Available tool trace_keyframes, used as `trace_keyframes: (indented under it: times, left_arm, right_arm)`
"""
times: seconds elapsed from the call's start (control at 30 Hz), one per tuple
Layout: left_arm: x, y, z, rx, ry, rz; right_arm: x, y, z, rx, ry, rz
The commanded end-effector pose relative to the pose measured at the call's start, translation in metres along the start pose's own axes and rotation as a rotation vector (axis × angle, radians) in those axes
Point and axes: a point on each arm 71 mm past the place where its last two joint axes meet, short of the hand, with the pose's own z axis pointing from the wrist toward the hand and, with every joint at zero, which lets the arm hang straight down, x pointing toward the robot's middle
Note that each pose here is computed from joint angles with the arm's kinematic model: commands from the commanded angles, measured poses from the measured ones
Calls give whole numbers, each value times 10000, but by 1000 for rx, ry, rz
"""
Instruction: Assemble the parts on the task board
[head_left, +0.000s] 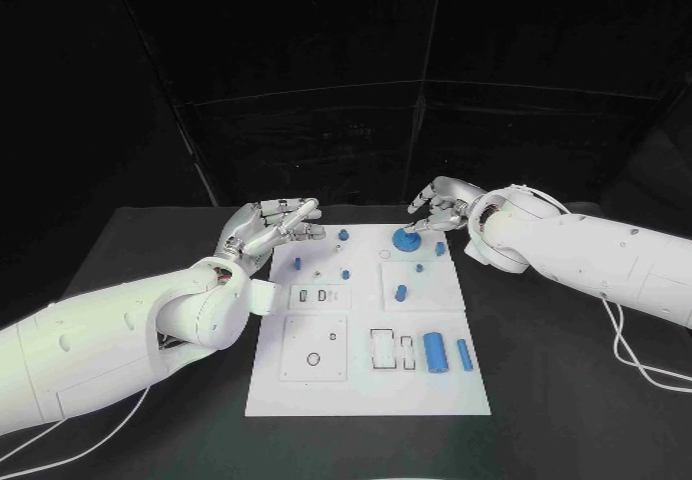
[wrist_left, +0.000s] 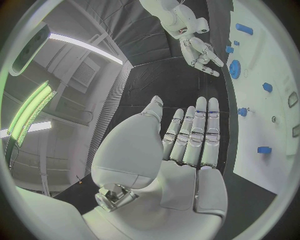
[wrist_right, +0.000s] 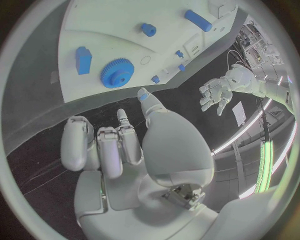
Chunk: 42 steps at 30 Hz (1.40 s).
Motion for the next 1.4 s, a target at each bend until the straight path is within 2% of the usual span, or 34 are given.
trace_keyframes:
  times: [0.03, 0.4, 0.9, 1.23, 1.4]
  left_arm:
    - [22, -11, 9, 7, 19, -5]
    - [15, -8, 11, 5, 18, -4]
    - [3, -3, 17, 5, 12, -1]
    - [-6, -1, 20, 5, 8, 1]
    - [-8, 0, 21, 5, 8, 1]
  right_arm:
    - [49, 14, 31, 12, 51, -50]
    - [160, 10, 74, 31, 82, -109]
    - [250, -34, 76, 45, 116, -121]
    - [253, -52, 77, 46, 116, -121]
    - [260, -33, 84, 43, 99, -121]
